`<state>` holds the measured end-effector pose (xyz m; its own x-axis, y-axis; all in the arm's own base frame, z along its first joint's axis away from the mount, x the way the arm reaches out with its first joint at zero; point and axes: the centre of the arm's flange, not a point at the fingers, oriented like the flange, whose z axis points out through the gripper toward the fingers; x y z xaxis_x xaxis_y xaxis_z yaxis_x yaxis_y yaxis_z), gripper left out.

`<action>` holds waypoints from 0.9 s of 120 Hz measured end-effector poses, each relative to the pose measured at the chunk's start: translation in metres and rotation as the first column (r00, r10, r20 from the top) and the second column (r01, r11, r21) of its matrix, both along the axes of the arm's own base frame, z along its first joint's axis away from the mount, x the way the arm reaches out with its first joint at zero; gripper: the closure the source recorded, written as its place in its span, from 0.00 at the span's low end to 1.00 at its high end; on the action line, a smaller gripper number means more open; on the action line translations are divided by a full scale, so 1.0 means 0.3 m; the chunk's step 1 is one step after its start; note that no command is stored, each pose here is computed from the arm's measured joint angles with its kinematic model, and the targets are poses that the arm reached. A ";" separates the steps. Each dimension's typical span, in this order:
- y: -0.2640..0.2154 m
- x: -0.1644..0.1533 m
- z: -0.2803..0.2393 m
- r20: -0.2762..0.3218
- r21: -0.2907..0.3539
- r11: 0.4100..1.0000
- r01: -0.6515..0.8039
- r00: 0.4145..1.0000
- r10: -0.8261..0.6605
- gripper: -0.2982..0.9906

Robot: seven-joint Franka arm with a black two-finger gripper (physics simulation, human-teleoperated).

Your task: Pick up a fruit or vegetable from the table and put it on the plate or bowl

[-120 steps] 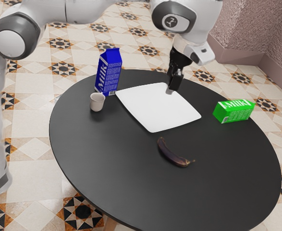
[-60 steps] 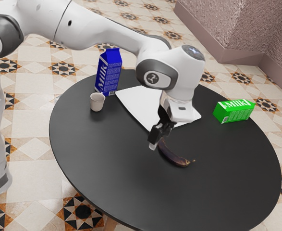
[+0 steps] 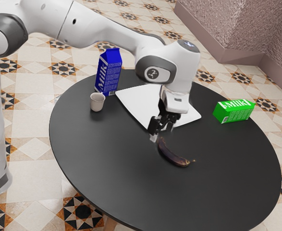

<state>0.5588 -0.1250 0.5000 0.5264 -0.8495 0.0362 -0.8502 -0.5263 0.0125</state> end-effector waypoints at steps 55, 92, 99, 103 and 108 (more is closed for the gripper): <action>0.056 0.077 -0.096 -0.010 -0.035 0.992 0.124 0.992 -0.124 0.23; 0.017 0.100 -0.147 -0.016 -0.060 0.983 0.175 0.984 -0.176 0.23; 0.009 0.103 -0.146 -0.011 -0.056 0.981 0.183 0.983 -0.184 0.23; 0.007 0.105 -0.148 -0.011 -0.055 0.981 0.186 0.982 -0.187 0.23; 0.007 0.108 -0.157 -0.014 -0.056 0.981 0.187 0.982 -0.188 0.23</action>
